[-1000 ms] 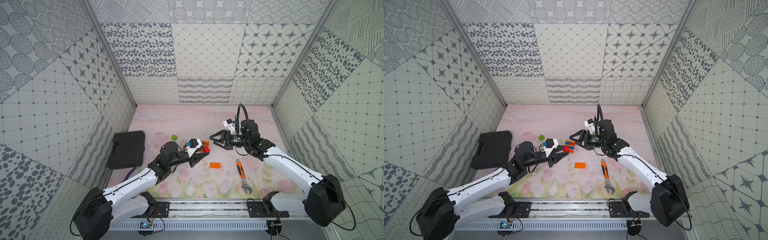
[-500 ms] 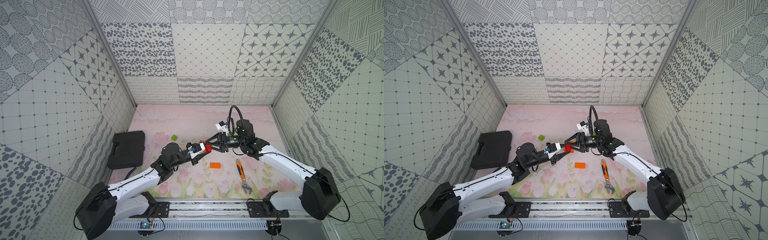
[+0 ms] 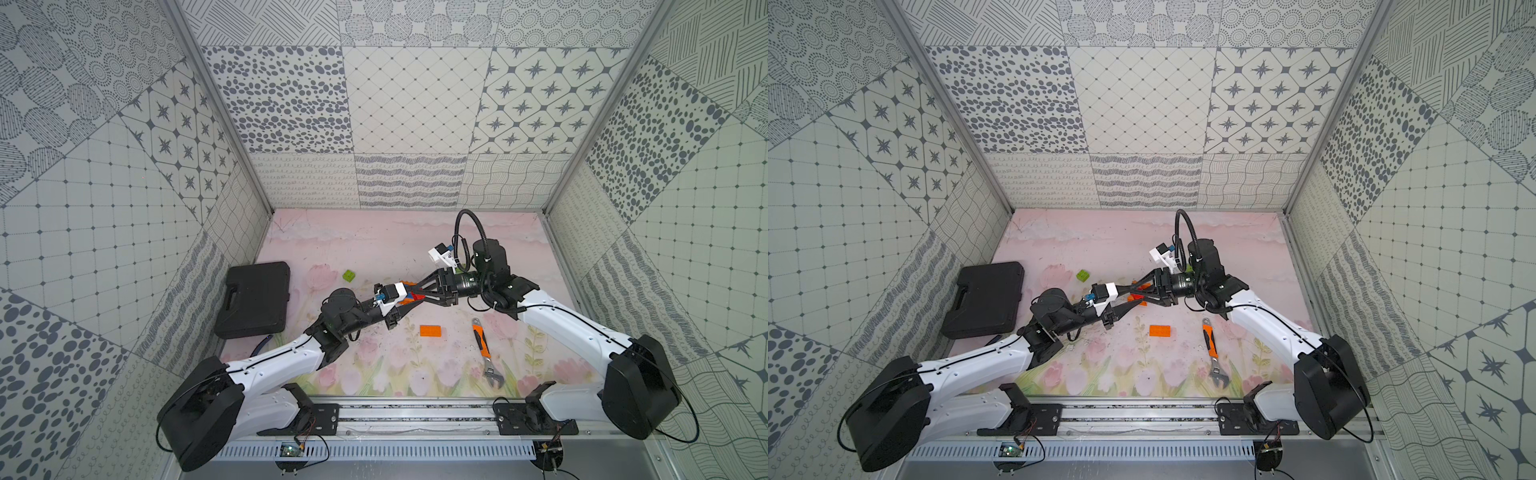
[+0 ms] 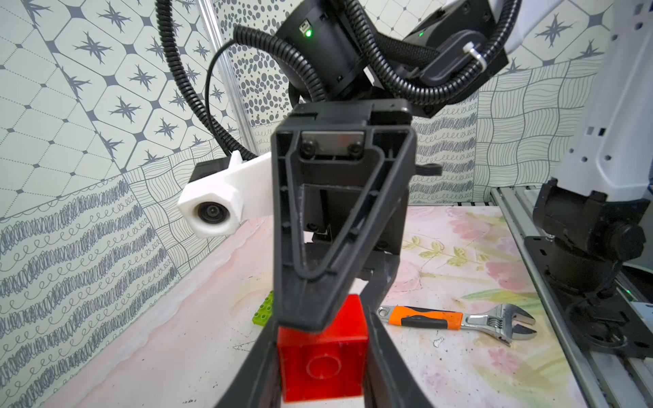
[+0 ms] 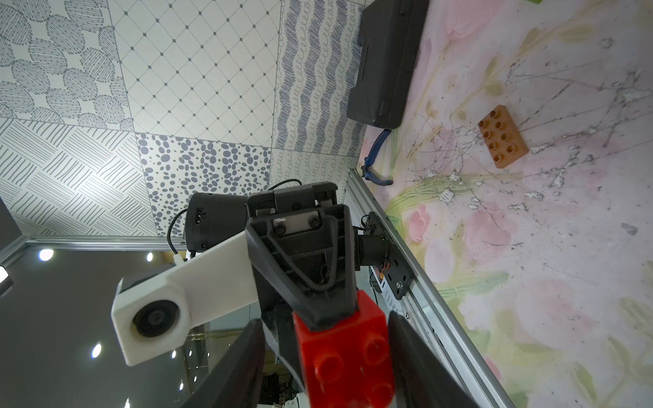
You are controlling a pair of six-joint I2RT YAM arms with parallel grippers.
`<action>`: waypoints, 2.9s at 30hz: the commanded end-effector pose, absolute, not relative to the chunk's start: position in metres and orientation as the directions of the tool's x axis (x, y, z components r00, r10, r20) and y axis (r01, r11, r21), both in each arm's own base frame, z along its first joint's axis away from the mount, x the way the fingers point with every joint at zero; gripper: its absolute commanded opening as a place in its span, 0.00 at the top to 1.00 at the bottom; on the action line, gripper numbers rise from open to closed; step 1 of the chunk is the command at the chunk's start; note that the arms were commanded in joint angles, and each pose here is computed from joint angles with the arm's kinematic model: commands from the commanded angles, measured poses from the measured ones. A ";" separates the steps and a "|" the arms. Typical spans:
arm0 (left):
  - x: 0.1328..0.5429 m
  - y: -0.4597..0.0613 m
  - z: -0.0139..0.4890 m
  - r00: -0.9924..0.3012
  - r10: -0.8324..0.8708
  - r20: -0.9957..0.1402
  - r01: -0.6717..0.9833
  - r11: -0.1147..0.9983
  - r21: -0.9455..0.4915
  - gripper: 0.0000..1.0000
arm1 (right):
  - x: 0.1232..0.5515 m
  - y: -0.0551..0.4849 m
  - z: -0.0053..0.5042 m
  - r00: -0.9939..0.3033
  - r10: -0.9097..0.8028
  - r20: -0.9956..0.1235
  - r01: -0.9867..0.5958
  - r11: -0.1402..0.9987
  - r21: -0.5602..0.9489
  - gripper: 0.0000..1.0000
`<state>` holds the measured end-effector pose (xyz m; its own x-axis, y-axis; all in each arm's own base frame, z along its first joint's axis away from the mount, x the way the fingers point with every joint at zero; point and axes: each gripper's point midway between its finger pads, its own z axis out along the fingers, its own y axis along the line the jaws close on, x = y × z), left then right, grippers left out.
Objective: Assemble the number 5 with lego
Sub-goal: Place the lego brick at the center of the board, then pick up the lego brick from the center of the board.
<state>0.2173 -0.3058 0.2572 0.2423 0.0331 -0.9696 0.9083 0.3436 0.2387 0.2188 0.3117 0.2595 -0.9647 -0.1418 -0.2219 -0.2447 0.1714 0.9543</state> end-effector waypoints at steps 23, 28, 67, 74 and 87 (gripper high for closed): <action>0.204 -0.307 0.268 0.166 -0.014 -0.986 0.955 0.252 0.157 0.85 | 0.226 0.313 0.284 -0.932 -0.117 -0.342 -0.357 0.136 0.924 0.56; 0.206 -0.308 0.267 0.158 -0.011 -0.987 0.953 0.262 0.150 0.79 | 0.219 0.311 0.286 -0.927 -0.139 -0.348 -0.365 0.126 0.923 0.72; 0.275 -0.187 0.171 -0.711 -0.183 -0.679 0.206 0.869 -0.450 0.01 | 0.249 0.174 0.026 -0.983 0.049 -0.177 0.040 0.998 0.055 0.59; 0.271 -0.206 0.175 -0.720 -0.197 -0.666 0.278 0.797 -0.536 0.01 | 0.240 0.171 0.034 -0.984 0.060 -0.167 0.050 0.997 0.064 0.42; 0.265 -0.229 0.161 -0.809 -0.160 -0.566 0.277 0.745 -0.607 0.01 | 0.229 0.171 0.030 -0.989 0.066 -0.135 0.060 0.997 0.049 0.63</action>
<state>0.2669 -0.2208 0.1548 -0.7890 -0.1500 -0.5958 0.2702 0.7862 -0.5558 0.2345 0.1743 0.0309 -0.9872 0.0657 -0.1453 0.0569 0.9963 0.0637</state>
